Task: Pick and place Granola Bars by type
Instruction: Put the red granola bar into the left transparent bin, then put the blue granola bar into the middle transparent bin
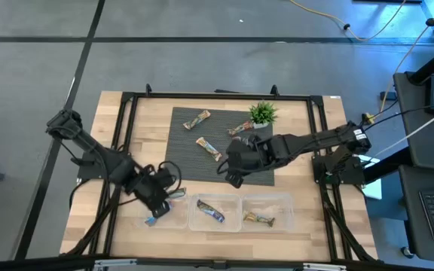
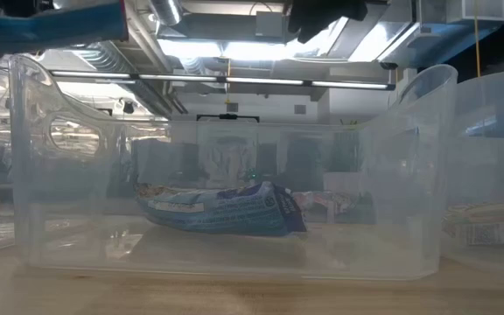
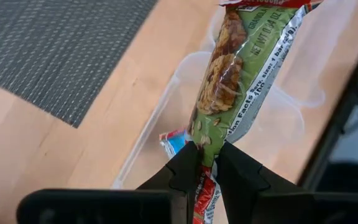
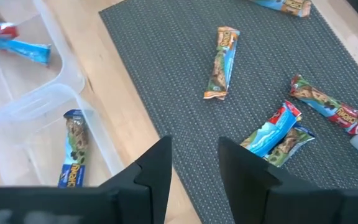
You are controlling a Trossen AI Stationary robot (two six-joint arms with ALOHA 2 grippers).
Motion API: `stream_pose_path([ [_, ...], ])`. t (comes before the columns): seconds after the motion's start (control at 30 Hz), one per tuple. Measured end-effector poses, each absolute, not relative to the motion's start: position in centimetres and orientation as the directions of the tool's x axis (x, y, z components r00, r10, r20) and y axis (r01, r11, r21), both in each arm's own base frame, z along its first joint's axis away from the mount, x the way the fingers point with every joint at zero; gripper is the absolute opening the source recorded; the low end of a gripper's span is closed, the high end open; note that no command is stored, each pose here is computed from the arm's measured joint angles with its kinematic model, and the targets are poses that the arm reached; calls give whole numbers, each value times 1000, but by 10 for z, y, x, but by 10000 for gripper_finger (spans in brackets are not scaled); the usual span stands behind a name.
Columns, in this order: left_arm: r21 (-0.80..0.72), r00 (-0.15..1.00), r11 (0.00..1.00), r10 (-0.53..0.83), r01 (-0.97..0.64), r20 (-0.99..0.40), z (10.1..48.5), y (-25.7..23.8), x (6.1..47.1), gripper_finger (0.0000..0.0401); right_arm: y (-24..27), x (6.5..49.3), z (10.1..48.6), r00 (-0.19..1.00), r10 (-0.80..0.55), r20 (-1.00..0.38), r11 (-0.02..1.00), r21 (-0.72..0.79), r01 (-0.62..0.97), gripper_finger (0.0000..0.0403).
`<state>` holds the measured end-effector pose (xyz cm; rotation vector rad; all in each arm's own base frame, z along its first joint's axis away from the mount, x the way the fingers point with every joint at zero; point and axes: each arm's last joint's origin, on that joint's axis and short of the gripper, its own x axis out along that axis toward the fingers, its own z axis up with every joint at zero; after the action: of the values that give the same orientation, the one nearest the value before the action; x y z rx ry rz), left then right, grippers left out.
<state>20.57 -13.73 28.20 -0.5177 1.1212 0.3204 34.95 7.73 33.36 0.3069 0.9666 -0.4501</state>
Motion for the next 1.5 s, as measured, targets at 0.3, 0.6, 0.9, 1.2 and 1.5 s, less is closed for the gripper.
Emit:
stream_pose_path([
  [0.3,-155,386,766,130,-624,-913,250,-168,211,49,95,345,334,499,-205,-842,889,54,455,133],
  [0.6,-9,190,777,142,-630,-971,204,-188,222,48,108,342,334,507,-186,-842,905,55,422,133],
  [0.9,64,55,743,134,-666,-989,175,-197,228,60,108,342,334,507,-185,-842,905,54,421,133],
  [1.2,37,74,732,118,-680,-990,184,-195,225,106,107,342,334,506,-186,-842,906,53,420,133],
  [1.5,-59,142,809,31,-585,-989,222,-181,214,143,91,332,328,370,-242,-897,853,-15,521,133],
])
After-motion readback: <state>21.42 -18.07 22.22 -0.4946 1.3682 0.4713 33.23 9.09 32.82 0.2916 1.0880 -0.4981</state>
